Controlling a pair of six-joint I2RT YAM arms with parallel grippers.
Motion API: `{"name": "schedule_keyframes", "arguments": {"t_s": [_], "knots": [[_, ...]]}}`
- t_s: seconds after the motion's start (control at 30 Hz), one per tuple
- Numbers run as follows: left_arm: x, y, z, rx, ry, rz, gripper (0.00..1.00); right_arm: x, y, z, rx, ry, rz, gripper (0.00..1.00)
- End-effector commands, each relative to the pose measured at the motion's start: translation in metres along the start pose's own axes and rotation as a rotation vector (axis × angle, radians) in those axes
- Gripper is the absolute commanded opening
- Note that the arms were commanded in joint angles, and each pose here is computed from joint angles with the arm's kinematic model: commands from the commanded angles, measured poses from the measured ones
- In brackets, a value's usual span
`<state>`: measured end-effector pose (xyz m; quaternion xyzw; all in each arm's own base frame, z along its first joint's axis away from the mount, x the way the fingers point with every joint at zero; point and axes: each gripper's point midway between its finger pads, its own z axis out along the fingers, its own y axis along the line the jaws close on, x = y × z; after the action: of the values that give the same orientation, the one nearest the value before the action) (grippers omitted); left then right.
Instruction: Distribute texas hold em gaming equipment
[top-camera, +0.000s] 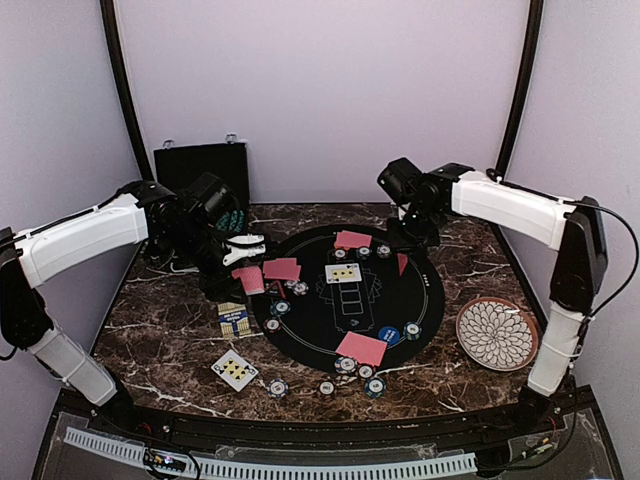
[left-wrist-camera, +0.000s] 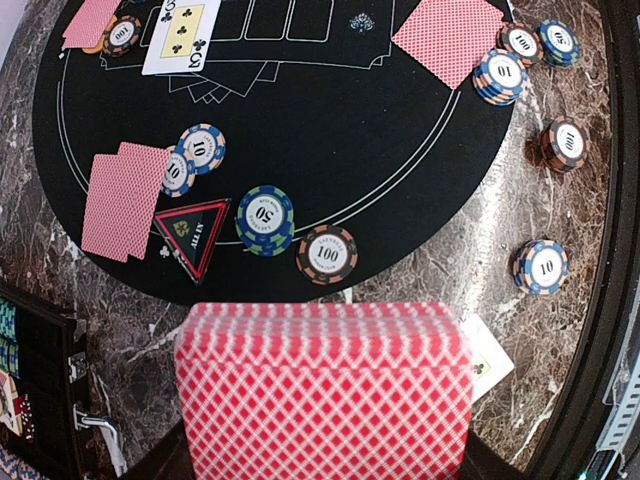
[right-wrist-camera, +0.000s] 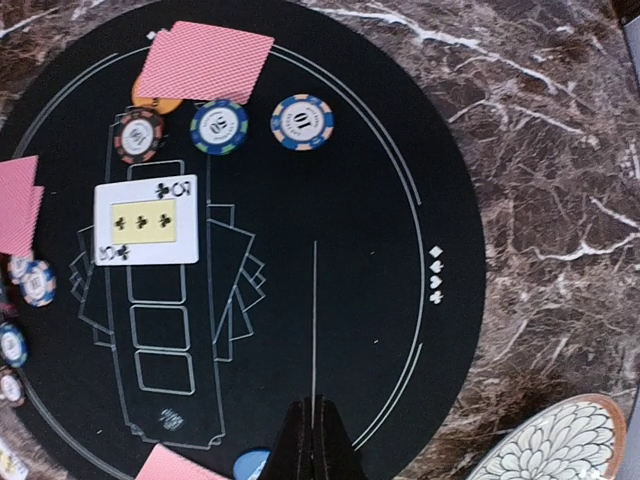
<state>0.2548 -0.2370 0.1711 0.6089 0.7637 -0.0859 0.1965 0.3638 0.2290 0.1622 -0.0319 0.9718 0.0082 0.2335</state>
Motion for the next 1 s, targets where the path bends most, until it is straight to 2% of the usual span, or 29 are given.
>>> {"name": "schedule_keyframes", "arguments": {"t_s": [0.0, 0.13, 0.33, 0.63, 0.97], "knots": [[-0.006, 0.001, -0.011, -0.013, -0.034, 0.008, 0.00, -0.011, -0.010, 0.004, 0.271, -0.062, -0.107, 0.00], [-0.006, 0.002, -0.013, -0.016, -0.037, 0.008, 0.00, -0.018, 0.011, 0.015, 0.359, -0.078, -0.165, 0.00], [-0.006, 0.000, -0.014, -0.010, -0.039, 0.006, 0.00, -0.014, 0.055, 0.042, 0.358, -0.060, -0.237, 0.00], [-0.006, -0.001, -0.013, -0.007, -0.041, 0.009, 0.00, 0.000, 0.103, 0.075, 0.253, -0.010, -0.269, 0.00], [-0.006, 0.000, -0.012, -0.008, -0.042, 0.009, 0.00, 0.013, 0.146, 0.097, 0.052, 0.050, -0.237, 0.00]]}}
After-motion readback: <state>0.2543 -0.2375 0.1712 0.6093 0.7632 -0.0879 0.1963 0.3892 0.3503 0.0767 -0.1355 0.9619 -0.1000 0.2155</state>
